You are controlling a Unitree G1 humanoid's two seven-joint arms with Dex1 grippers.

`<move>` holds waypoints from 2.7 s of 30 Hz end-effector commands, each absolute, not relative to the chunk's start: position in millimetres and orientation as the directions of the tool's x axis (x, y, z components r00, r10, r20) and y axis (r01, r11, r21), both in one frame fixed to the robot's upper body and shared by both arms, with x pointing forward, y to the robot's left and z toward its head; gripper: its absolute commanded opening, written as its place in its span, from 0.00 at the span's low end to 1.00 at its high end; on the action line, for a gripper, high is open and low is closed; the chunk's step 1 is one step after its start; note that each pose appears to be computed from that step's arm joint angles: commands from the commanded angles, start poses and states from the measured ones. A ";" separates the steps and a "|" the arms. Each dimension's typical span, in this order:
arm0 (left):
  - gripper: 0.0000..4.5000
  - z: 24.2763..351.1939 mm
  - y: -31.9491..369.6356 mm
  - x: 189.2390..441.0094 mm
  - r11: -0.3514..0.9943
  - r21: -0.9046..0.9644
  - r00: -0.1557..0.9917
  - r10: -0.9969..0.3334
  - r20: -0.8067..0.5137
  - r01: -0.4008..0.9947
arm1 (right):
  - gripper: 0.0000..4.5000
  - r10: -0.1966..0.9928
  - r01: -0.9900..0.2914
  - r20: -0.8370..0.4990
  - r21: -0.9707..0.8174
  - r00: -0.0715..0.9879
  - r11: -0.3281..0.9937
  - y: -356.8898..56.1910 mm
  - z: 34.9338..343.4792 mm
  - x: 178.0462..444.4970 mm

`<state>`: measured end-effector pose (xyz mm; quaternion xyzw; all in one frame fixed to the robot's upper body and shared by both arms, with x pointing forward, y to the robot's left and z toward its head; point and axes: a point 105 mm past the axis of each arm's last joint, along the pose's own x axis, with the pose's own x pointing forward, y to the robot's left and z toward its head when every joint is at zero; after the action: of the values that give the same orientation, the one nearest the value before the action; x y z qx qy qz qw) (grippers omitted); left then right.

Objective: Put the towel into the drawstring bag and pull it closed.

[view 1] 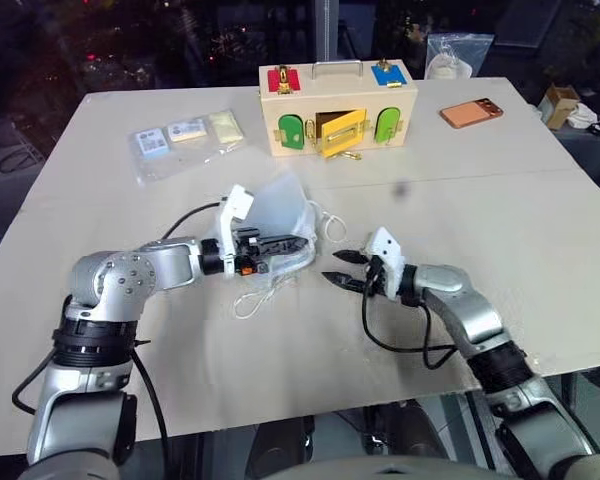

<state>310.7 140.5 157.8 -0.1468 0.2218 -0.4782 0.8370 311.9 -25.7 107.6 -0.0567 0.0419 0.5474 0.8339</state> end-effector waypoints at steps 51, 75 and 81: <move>0.30 196.7 172.6 307.9 0.340 -0.083 0.322 -0.930 -0.178 0.937 | 0.00 0.630 -0.640 -0.111 -0.120 0.769 0.759 -56.4 144.7 365.0; 0.92 162.3 203.5 258.6 0.524 -0.139 0.501 -0.849 -0.171 0.840 | 0.57 0.685 -0.692 -0.182 0.032 0.706 0.722 -28.3 122.6 367.3; 0.92 148.8 205.3 246.1 0.543 -0.120 0.516 -0.833 -0.201 0.831 | 0.52 0.570 -0.586 -0.195 -0.038 0.798 0.809 -39.8 116.4 384.4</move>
<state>249.2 206.7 138.3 -0.0300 0.1434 -0.4757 0.8673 375.7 -35.5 99.7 -0.0337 0.1192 0.3297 0.9359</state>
